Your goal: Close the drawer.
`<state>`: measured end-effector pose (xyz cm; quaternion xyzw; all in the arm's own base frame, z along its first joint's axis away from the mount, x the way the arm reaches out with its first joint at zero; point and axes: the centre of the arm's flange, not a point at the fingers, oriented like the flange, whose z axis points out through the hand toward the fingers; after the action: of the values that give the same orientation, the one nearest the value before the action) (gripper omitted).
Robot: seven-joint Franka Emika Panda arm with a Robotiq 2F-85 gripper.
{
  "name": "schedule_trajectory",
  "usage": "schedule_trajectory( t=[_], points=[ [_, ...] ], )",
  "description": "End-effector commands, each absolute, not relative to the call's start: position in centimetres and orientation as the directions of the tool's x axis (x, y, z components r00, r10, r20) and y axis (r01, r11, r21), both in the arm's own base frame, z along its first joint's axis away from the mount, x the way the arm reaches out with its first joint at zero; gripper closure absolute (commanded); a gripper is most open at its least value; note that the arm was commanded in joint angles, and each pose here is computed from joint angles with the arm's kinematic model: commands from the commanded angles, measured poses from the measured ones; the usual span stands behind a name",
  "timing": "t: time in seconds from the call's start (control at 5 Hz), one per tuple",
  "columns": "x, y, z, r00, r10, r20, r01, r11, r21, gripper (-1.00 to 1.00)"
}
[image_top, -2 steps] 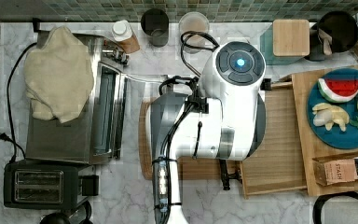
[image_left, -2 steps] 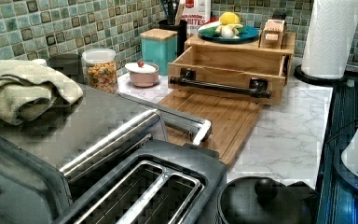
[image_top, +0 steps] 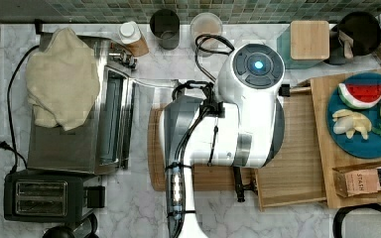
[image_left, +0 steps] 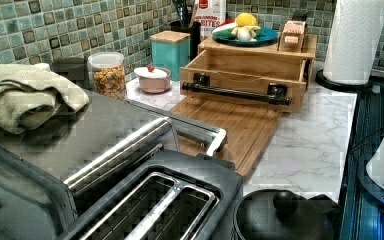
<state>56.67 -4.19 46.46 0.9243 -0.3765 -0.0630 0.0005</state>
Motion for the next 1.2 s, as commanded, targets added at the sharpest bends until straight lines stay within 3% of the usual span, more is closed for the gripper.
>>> schedule_trajectory(
  t=[0.2,0.4,0.6,1.0,1.2],
  points=[
    [54.5,-2.4,43.2,0.863,-0.497,-0.094,-0.501,-0.865,-0.029,1.0],
    [53.4,-1.3,41.8,0.915,-0.389,-0.106,-0.396,-0.916,-0.057,1.0],
    [52.9,-0.8,40.1,0.945,-0.284,-0.159,-0.299,-0.951,-0.078,1.0],
    [49.8,-1.0,36.3,0.989,-0.084,-0.125,-0.098,-0.988,-0.116,1.0],
    [48.2,-0.8,34.1,0.998,0.002,-0.068,-0.003,-0.997,-0.074,1.0]
  ],
)
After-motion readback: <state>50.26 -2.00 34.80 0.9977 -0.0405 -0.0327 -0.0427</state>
